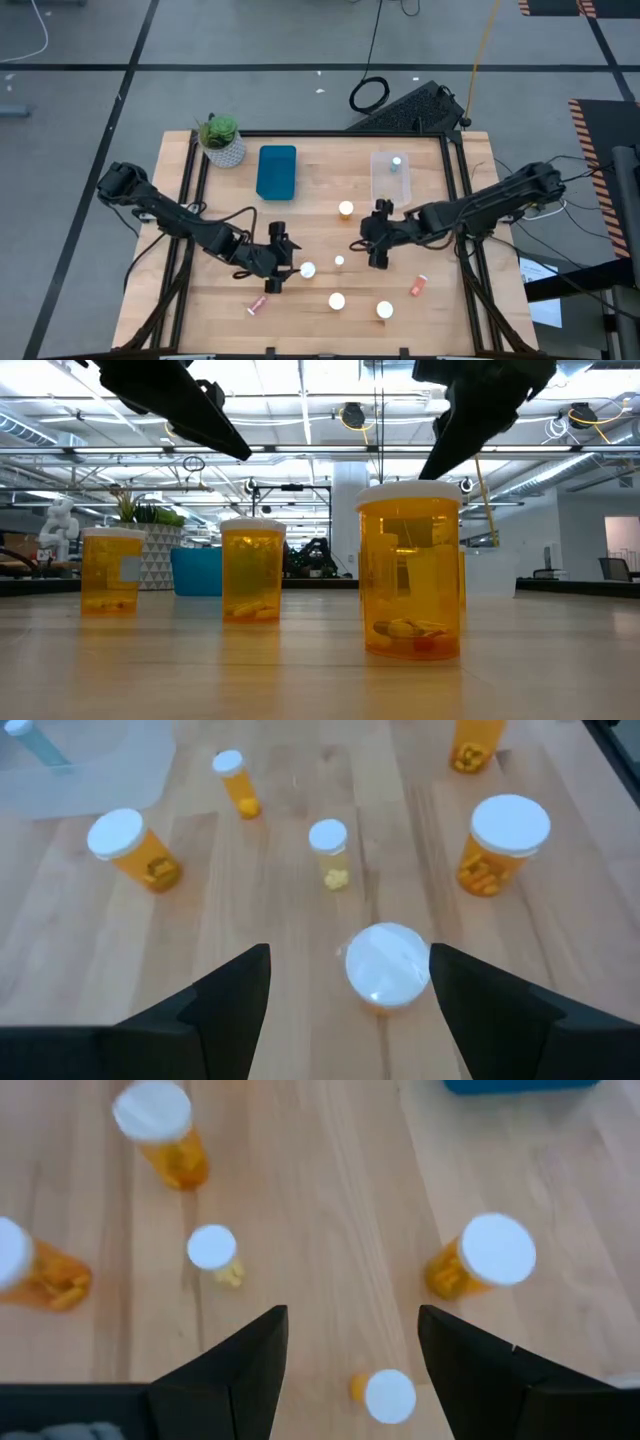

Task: Pick and place medicine bottles into bin by pill shape (circle, oval)
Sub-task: Put the small orange pill bottle into the transparent bin

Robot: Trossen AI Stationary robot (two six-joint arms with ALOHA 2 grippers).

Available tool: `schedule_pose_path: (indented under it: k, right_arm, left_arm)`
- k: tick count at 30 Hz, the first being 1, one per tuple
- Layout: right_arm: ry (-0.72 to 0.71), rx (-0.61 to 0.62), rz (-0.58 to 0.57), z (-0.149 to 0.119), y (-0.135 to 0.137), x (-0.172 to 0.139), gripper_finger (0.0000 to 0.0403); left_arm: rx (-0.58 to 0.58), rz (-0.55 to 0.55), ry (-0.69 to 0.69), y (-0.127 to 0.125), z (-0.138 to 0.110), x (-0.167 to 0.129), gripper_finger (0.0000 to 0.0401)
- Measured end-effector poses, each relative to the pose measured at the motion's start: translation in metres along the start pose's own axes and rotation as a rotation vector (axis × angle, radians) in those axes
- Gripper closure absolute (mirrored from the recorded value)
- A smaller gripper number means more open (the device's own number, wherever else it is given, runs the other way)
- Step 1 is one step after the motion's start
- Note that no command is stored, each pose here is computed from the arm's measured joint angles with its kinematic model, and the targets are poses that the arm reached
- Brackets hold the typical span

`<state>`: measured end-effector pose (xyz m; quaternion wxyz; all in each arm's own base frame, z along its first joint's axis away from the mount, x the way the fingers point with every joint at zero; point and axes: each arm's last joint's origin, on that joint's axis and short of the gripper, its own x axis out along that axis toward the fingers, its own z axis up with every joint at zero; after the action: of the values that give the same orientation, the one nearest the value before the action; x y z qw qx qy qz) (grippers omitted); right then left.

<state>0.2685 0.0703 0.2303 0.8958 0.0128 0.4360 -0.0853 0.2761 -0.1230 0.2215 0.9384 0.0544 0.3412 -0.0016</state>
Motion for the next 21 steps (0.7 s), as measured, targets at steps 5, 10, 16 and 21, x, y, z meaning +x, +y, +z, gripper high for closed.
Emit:
schedule_pose_path:
  k: [5,10,16,21]
  right_arm:
    - [0.08,0.0,-0.034,-0.006,-0.002,0.012,0.0183]
    - [0.125,0.024,-0.059,-0.009,-0.006,0.019,0.0183]
    - [0.158,0.049,-0.054,-0.01,-0.014,0.021,0.0183]
    - [0.177,0.074,-0.055,-0.019,-0.022,0.03,0.0183]
  left_arm:
    - [-0.01,-0.007,-0.017,-0.002,-0.009,0.004,0.0128]
    - [-0.015,-0.009,-0.025,-0.002,-0.014,0.006,0.0128]
    - [-0.032,-0.021,-0.061,-0.004,-0.014,0.006,0.0128]
    - [-0.03,-0.032,-0.078,-0.007,-0.012,0.005,0.0128]
